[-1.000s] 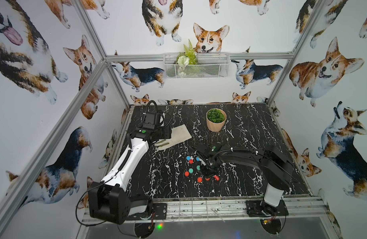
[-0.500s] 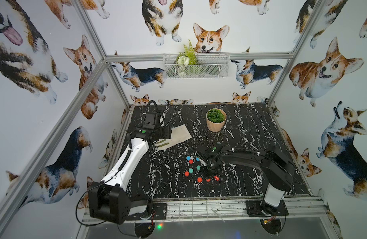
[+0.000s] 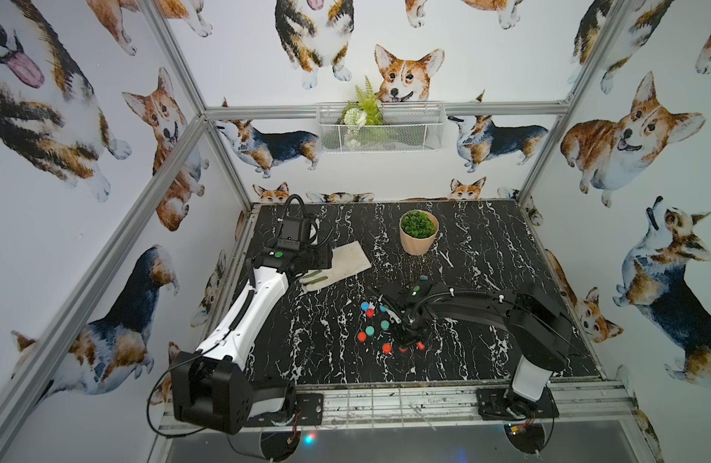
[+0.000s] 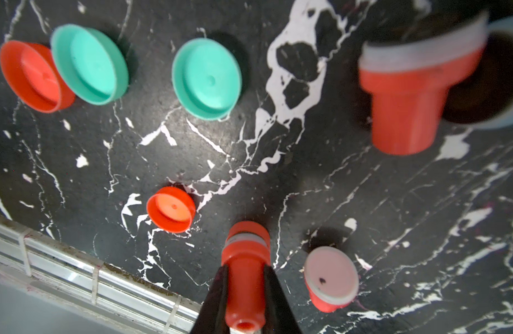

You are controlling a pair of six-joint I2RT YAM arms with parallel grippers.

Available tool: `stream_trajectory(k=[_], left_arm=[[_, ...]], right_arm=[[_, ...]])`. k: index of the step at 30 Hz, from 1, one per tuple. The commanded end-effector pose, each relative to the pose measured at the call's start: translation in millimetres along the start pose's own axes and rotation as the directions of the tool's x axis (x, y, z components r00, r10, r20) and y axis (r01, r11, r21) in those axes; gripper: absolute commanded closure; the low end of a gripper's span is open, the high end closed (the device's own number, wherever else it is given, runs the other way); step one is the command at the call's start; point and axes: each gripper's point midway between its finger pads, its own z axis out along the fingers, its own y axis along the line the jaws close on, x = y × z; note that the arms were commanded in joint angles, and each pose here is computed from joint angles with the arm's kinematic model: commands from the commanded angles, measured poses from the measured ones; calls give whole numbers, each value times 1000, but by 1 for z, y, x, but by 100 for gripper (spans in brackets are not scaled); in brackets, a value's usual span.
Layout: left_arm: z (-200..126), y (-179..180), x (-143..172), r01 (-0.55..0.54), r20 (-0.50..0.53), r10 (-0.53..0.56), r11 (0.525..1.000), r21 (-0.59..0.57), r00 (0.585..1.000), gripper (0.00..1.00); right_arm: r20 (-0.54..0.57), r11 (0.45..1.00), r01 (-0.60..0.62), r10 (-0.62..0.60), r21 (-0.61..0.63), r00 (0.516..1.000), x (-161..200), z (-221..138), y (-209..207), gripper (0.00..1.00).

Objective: Close the stamp cap
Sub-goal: Close the cover of the stamp.

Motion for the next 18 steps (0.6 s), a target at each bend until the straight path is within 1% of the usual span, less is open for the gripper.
stream_trajectory(k=[1,10,18], left_arm=[[-1,1,-2,-8,6,8,1000,-5,1000,38],[0,1,-2,-8,4,8,1000,-7,1000,38],[-1,1,-1,-10,4,10,1000,-6,1000,38]], right_arm=[[-23,1000,-24,25,4,999,4,6,-1,100],[-66,999,-31,34,38,997,12,17,-8,100],[-132,989,-7,27,146,991,20,30,-22,100]])
